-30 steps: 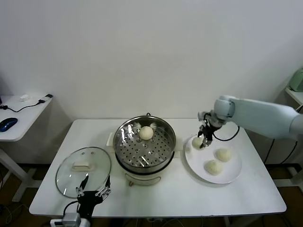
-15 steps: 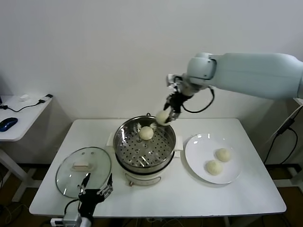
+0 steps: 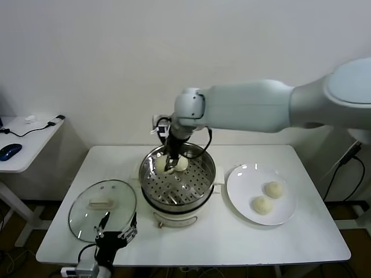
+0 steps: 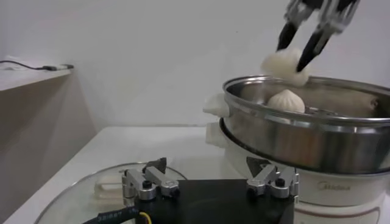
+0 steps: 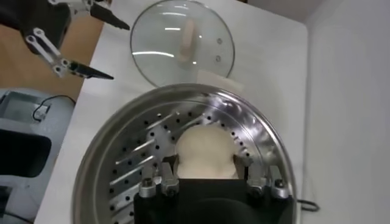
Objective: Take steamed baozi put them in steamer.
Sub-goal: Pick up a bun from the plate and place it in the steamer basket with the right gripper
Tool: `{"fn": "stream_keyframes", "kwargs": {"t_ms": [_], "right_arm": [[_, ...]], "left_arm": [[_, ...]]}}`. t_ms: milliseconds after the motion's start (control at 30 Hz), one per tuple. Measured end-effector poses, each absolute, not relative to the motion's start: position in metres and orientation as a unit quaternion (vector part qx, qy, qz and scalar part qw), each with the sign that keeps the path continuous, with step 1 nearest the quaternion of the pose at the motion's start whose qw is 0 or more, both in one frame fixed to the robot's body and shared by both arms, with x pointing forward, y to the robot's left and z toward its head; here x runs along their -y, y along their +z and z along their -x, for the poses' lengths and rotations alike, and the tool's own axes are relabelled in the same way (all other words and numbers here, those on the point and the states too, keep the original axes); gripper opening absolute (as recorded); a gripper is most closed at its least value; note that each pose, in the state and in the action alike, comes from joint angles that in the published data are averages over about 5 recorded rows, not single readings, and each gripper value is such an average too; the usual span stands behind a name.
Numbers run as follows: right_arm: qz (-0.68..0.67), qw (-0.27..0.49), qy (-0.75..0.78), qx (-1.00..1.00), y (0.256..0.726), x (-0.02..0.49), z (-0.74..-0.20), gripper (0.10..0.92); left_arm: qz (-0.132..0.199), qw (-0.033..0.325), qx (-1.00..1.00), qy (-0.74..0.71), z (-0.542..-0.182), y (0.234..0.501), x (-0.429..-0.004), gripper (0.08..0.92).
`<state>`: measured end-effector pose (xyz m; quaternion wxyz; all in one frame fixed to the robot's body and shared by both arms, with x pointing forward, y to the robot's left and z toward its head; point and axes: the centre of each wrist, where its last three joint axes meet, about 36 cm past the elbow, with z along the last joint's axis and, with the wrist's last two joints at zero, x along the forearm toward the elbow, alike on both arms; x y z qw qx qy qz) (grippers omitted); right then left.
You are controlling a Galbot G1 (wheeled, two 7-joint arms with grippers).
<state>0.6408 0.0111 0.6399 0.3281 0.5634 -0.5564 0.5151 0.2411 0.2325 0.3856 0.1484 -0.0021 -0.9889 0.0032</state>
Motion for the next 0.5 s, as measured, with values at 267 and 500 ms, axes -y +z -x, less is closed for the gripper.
{"fn": "stream_keyframes", "kwargs": {"t_ms": [267, 500], "right_arm": [[-0.560, 0.334, 0.516, 0.555, 0.604, -0.027, -0.648, 0.628], [-0.567, 0.333, 0.512, 0.553, 0.592, -0.031, -0.650, 0.727]], "left_arm": [[0.006, 0.150, 0.989, 0.006, -0.244, 0.385, -0.230, 0.823], [0.007, 0.152, 0.988, 0.006, -0.245, 0.384, -0.230, 0.823]]}}
